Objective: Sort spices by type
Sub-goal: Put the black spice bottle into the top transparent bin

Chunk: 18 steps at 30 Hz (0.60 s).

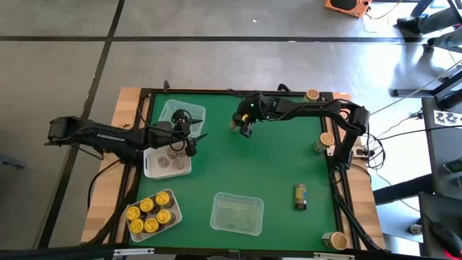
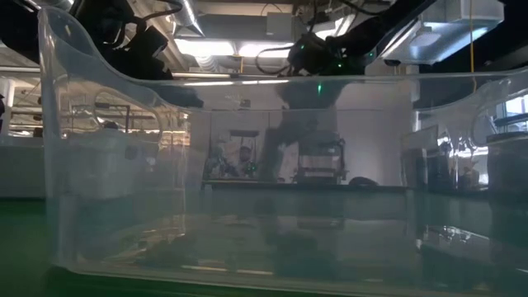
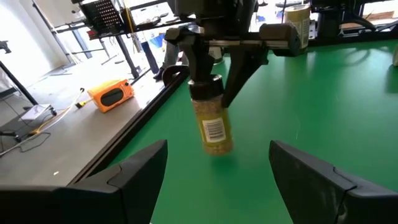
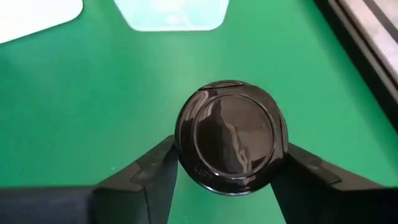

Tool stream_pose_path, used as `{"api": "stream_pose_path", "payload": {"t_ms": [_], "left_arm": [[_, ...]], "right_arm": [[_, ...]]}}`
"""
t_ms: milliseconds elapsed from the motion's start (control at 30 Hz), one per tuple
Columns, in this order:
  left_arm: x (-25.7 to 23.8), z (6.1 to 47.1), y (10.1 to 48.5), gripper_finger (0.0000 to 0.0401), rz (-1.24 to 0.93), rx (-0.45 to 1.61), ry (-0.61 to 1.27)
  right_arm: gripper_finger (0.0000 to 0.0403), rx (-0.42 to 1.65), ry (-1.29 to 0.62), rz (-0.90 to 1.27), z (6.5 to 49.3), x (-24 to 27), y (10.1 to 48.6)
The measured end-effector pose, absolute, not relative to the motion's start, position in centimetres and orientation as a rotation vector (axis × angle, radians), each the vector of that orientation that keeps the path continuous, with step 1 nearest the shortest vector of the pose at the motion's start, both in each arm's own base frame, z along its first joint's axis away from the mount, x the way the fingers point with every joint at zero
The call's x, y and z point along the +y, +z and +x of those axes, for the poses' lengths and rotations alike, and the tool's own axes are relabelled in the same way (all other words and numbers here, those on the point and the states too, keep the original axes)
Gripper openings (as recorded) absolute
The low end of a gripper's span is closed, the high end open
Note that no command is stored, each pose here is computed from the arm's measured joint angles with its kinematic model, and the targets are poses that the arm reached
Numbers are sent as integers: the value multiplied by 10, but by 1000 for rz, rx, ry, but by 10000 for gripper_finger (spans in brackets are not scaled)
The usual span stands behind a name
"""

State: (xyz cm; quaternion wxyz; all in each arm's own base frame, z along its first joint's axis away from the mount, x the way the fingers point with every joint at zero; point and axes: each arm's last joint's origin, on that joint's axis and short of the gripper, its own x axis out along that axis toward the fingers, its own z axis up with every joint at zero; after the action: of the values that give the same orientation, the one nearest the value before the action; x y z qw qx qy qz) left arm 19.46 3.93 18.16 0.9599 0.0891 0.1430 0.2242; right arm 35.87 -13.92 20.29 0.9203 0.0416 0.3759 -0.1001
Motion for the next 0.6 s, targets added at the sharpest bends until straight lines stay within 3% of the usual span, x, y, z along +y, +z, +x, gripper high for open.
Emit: {"api": "stream_pose_path", "payload": {"t_ms": [367, 600], "left_arm": [[39, 194, 181, 280, 173, 292, 455], [39, 195, 183, 280, 147, 264, 460]], "right_arm": [[310, 787, -254, 101, 360, -138, 199], [327, 816, -228, 84, 340, -130, 229]]}}
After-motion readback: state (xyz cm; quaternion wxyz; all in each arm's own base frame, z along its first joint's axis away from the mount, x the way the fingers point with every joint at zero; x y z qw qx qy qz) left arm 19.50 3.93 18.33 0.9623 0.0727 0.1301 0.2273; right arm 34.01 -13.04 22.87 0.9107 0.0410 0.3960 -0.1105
